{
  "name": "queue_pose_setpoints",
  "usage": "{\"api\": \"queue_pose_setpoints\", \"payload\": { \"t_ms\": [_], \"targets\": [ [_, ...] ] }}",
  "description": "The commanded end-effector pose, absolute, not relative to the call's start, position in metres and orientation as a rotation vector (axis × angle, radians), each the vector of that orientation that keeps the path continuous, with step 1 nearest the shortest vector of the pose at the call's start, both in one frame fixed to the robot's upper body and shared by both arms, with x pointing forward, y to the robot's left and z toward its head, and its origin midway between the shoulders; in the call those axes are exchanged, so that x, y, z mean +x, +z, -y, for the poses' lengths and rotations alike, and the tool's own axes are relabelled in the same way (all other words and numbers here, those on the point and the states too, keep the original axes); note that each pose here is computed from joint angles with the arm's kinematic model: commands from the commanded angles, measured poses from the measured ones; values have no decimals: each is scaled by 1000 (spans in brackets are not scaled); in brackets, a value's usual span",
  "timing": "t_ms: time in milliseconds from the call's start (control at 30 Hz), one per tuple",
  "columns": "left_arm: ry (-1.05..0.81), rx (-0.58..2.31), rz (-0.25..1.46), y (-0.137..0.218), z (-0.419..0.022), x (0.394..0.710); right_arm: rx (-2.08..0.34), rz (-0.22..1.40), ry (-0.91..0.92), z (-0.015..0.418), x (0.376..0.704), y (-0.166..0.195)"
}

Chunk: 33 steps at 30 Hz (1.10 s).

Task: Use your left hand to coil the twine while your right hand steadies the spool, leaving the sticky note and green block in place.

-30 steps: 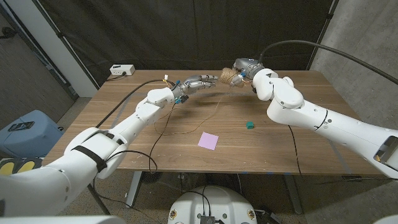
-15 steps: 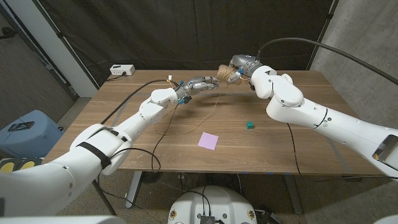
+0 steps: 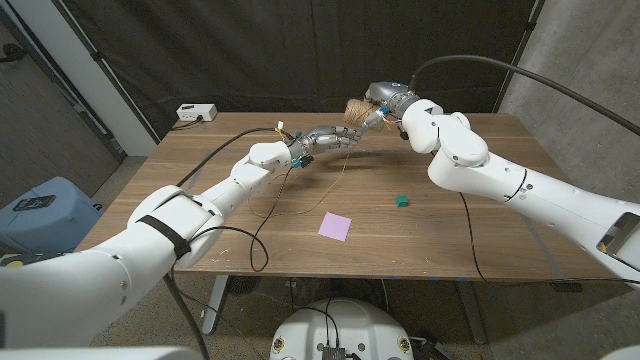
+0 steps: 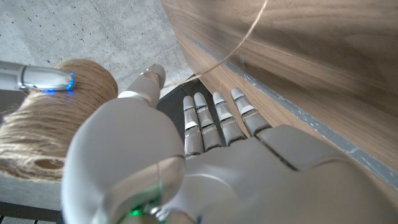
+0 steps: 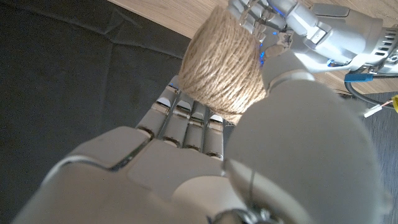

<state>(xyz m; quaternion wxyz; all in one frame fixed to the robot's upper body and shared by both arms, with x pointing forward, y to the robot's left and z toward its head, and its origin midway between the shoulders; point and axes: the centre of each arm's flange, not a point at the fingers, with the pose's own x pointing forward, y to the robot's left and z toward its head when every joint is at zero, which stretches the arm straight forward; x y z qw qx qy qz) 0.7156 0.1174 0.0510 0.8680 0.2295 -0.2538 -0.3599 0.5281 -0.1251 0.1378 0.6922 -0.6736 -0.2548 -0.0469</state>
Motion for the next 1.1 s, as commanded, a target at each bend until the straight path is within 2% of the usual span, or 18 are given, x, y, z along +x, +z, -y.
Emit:
{"api": "queue_pose_setpoints", "payload": {
  "t_ms": [33, 1100],
  "targets": [
    [-752, 494, 504, 48, -107, 720, -1499, 583, -83, 120, 531, 141],
    [-759, 489, 511, 42, -93, 717, -1515, 550, -132, 126, 552, 152]
  ]
}}
